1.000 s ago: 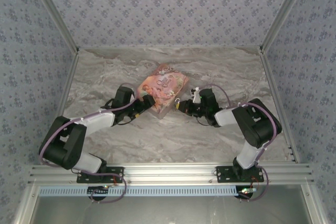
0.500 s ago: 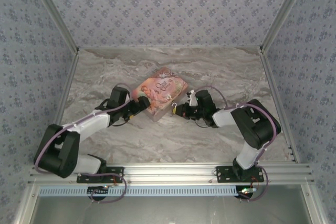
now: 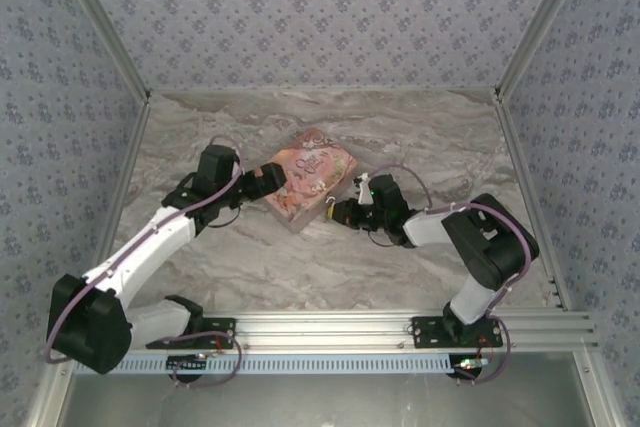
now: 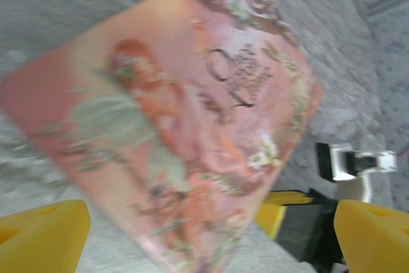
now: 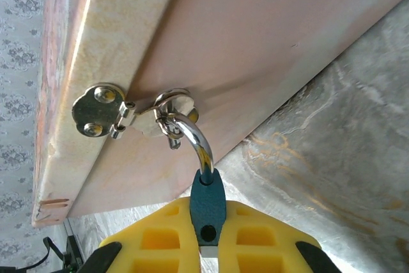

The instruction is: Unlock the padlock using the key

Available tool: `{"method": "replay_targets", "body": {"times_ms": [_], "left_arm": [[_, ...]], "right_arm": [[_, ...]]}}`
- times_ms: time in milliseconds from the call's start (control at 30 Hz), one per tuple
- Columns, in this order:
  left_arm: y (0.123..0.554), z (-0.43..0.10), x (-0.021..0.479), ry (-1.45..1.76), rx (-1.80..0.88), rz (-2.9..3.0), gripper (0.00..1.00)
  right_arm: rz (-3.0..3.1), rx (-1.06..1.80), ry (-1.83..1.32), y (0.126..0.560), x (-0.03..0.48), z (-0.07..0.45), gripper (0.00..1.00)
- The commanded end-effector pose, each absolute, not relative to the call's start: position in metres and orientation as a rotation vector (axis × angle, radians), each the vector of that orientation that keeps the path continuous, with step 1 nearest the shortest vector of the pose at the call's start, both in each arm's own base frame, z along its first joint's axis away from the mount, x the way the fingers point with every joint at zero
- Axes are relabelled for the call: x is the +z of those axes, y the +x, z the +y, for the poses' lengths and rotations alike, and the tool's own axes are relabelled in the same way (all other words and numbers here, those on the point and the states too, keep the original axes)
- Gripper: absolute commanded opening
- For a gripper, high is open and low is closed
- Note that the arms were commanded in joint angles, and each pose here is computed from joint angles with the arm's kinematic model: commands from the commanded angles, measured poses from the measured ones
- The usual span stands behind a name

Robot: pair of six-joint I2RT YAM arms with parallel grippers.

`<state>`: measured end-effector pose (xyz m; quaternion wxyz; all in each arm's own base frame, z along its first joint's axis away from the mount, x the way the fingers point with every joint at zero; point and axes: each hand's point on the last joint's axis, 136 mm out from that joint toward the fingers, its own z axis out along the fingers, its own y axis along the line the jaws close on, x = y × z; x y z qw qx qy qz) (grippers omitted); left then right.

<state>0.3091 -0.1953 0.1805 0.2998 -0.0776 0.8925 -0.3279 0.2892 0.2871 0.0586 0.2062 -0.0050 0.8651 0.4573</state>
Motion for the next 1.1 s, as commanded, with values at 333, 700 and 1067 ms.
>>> {"method": "replay_targets", "body": {"times_ms": [333, 700, 1067], "left_arm": [[0.336, -0.293, 0.179, 0.021, -1.135, 2.385, 0.92], [0.313, -0.299, 0.11, 0.01, -1.088, 2.58, 0.91], [0.269, -0.264, 0.041, -0.03, -0.937, 2.776, 0.91]], "right_arm": [[2.337, 1.302, -0.077, 0.287, 0.074, 0.309, 0.01], [2.342, 1.319, -0.062, 0.288, 0.067, 0.311, 0.01], [2.256, 1.356, 0.005, 0.3, 0.081, 0.303, 0.01]]}}
